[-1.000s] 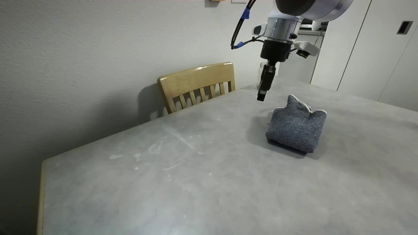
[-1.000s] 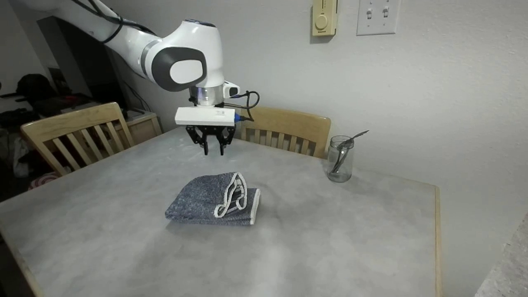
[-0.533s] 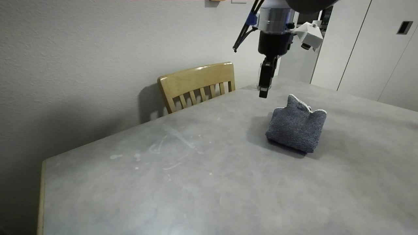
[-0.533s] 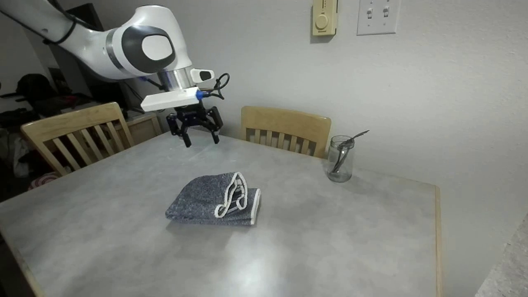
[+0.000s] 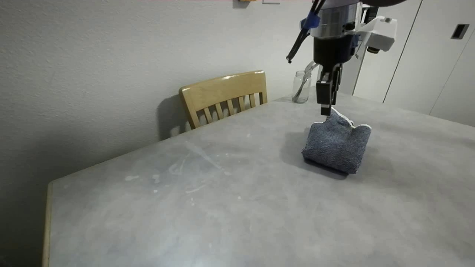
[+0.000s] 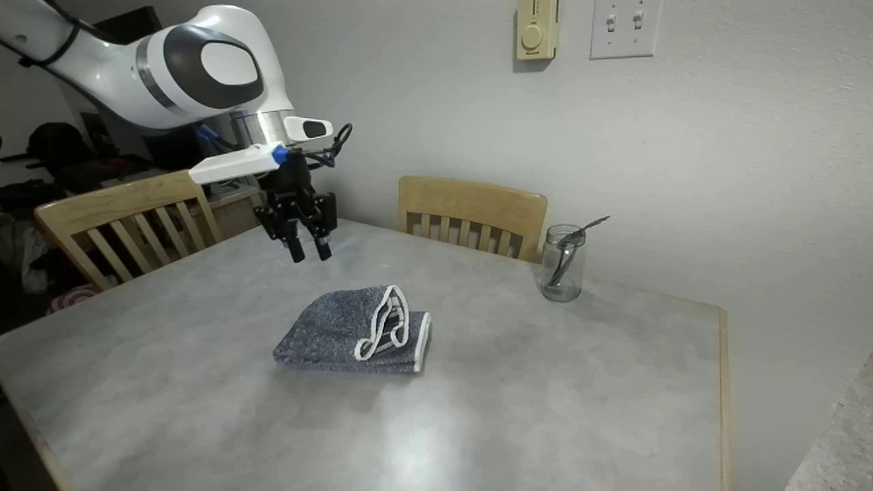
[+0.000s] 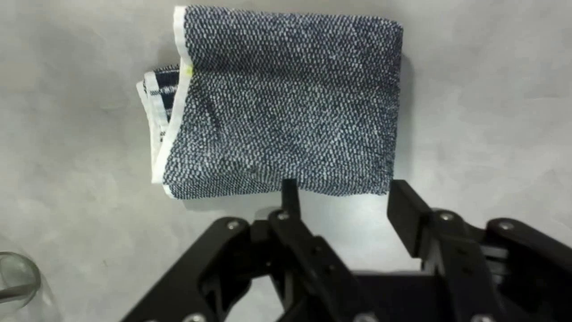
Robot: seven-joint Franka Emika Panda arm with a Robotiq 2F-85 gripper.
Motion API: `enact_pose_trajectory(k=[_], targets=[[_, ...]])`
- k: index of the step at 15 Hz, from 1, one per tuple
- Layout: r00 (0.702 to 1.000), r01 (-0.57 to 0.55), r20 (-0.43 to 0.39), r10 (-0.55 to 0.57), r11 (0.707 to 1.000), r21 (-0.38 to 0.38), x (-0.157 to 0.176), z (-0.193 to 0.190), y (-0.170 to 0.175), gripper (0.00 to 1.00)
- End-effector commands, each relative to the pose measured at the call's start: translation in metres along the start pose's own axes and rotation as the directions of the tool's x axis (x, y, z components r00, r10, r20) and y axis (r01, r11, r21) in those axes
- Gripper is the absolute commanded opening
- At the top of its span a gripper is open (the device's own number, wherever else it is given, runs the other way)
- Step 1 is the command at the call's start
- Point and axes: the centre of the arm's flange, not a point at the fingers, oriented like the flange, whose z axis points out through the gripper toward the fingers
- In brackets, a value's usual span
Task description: Fold up the grey towel on the table.
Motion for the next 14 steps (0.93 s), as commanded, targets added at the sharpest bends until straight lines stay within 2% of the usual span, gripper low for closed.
enact_pose_trajectory(k=[1,4,9,14], targets=[[0.999,-0.022,0.033,0.024,0.997,-0.068,-0.01,0.006,0.009,0.25],[0.995,-0.072,0.057,0.077,0.994,-0.086,-0.002,0.023,0.023,0.03],[0.994,-0.081,0.072,0.087,0.993,-0.084,0.016,0.058,0.033,0.0],[0.988,-0.084,0.118,0.103,0.984,-0.157,0.035,0.078,0.043,0.0]])
